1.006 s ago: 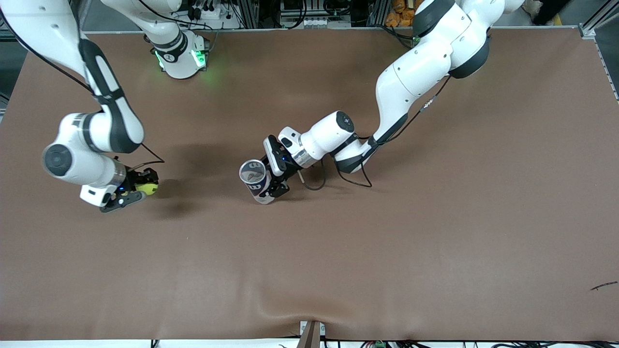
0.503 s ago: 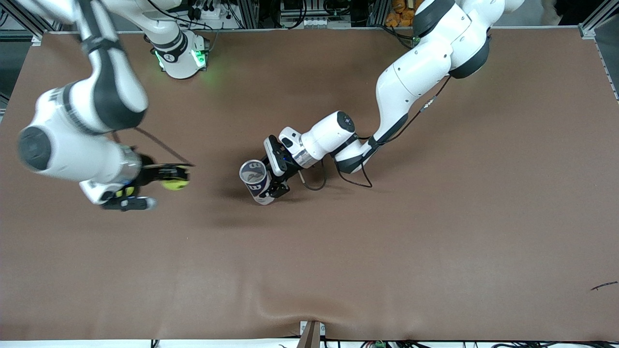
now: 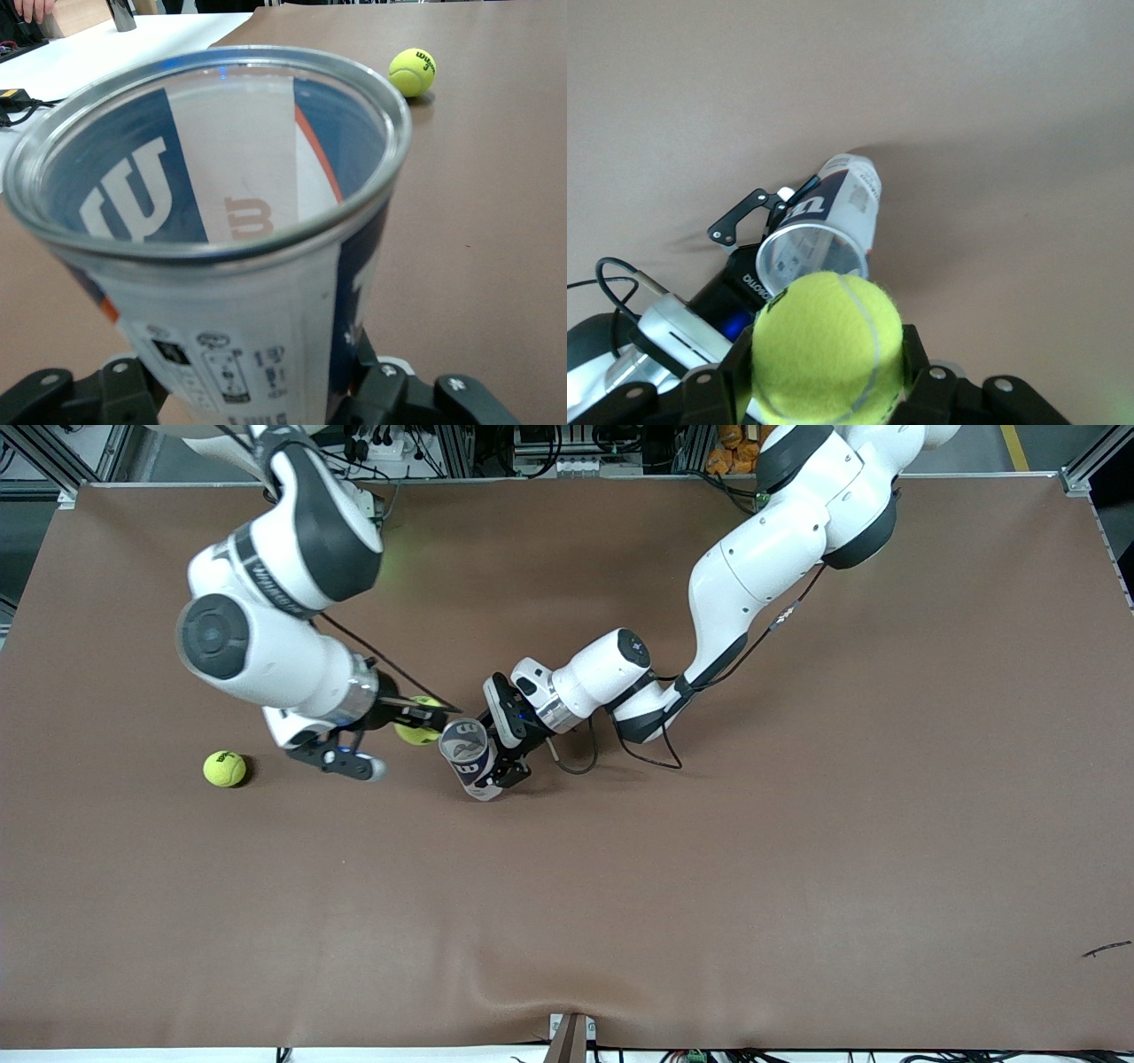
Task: Insert tennis ball vertically with right arm
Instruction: 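Lift the ball with the right gripper over the can opening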
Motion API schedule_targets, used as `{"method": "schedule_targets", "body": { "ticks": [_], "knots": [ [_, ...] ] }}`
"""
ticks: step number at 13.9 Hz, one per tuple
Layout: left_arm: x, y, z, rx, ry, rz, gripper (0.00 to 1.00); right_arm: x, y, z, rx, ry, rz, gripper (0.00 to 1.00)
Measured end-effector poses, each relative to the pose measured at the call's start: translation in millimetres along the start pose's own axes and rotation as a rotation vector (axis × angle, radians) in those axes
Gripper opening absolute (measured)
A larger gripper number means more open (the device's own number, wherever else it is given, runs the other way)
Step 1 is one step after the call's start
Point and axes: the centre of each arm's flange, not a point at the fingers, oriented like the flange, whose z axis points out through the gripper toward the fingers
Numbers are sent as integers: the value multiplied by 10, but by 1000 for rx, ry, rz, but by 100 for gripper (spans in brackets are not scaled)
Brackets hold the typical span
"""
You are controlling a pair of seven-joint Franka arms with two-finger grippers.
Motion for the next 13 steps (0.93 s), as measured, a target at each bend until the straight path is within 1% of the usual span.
{"method": "schedule_targets", "body": {
  "ticks": [5, 10, 11, 13],
  "knots": [
    [0, -1, -1, 0, 0, 0, 77, 116, -121, 431, -6, -8, 49, 67],
    [0, -1, -1, 0, 0, 0, 77, 134, -144, 513, -2, -20, 66, 67],
    [0, -1, -1, 0, 0, 0, 77, 134, -145, 513, -2, -20, 71, 74],
    [-1, -1, 0, 0, 0, 0, 78, 134, -145, 518, -3, -22, 80, 91]
  ]
}}
